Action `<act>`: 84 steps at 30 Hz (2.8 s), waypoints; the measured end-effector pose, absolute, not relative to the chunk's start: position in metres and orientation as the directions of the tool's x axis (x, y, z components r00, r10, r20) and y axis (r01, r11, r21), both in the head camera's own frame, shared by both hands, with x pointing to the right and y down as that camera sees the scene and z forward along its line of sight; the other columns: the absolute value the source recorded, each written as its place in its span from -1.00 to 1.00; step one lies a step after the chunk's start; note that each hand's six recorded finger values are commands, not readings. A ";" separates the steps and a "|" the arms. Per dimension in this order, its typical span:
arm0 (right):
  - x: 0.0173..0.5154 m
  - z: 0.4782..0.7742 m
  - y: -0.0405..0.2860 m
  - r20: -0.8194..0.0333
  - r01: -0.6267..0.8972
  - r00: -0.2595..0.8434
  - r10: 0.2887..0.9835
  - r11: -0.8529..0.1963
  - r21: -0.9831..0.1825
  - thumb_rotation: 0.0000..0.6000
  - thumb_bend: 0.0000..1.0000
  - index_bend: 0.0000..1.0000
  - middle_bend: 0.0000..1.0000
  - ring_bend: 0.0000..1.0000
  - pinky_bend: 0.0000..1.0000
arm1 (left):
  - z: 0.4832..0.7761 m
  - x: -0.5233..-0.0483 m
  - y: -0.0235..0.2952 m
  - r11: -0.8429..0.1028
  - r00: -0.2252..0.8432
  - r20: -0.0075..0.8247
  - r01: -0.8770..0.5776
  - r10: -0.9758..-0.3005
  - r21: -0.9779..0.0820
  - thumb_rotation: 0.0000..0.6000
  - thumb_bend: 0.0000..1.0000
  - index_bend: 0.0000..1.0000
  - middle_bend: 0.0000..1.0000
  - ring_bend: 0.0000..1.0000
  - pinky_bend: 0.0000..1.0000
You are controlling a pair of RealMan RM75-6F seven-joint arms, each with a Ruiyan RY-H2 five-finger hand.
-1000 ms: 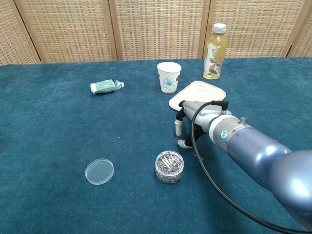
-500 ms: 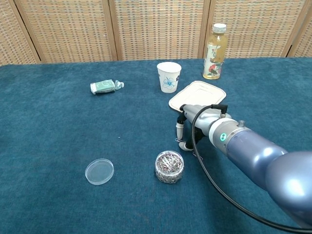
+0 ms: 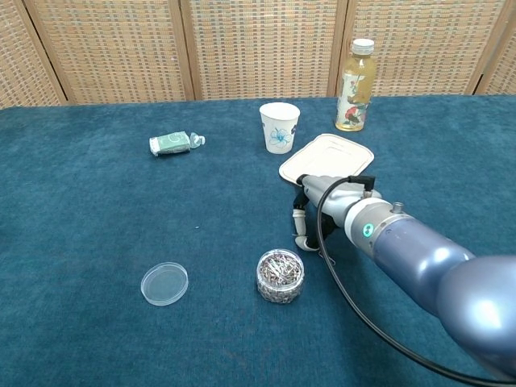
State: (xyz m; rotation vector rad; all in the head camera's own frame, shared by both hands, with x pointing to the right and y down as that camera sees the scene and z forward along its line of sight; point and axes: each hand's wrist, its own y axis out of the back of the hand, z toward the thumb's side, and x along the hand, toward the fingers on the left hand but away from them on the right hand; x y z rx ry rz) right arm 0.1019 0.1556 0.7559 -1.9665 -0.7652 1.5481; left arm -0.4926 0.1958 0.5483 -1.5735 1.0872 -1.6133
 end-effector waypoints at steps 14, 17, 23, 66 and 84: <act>0.101 0.737 0.150 -0.649 0.139 0.217 0.729 -0.681 -0.719 1.00 -0.11 0.34 -1.00 -1.00 -1.00 | 0.546 -0.492 0.196 -0.458 -0.084 0.467 -0.111 -0.880 -0.882 1.00 -1.00 -1.00 -1.00 -1.00 -1.00; 0.101 0.728 0.148 -0.636 0.145 0.234 0.735 -0.673 -0.725 1.00 -0.11 0.34 -1.00 -1.00 -1.00 | 0.546 -0.491 0.197 -0.457 -0.082 0.467 -0.112 -0.881 -0.882 1.00 -1.00 -1.00 -1.00 -1.00 -1.00; 0.101 0.703 0.149 -0.604 0.141 0.303 0.737 -0.661 -0.737 1.00 -0.11 0.34 -1.00 -1.00 -1.00 | 0.544 -0.490 0.197 -0.455 -0.077 0.464 -0.114 -0.882 -0.883 1.00 -1.00 -1.00 -1.00 -1.00 -1.00; 0.073 0.680 0.197 -0.567 0.052 0.496 0.658 -0.674 -0.737 1.00 -0.30 -0.23 -0.98 -1.00 -1.00 | 0.547 -0.489 0.198 -0.464 -0.075 0.472 -0.105 -0.878 -0.880 1.00 -1.00 -1.00 -1.00 -1.00 -1.00; 0.140 0.632 0.171 -0.448 0.089 0.460 0.766 -0.542 -0.835 1.00 -0.85 -0.52 -0.99 -1.00 -1.00 | 0.541 -0.488 0.200 -0.447 -0.066 0.456 -0.118 -0.887 -0.887 1.00 -1.00 -1.00 -1.00 -1.00 -1.00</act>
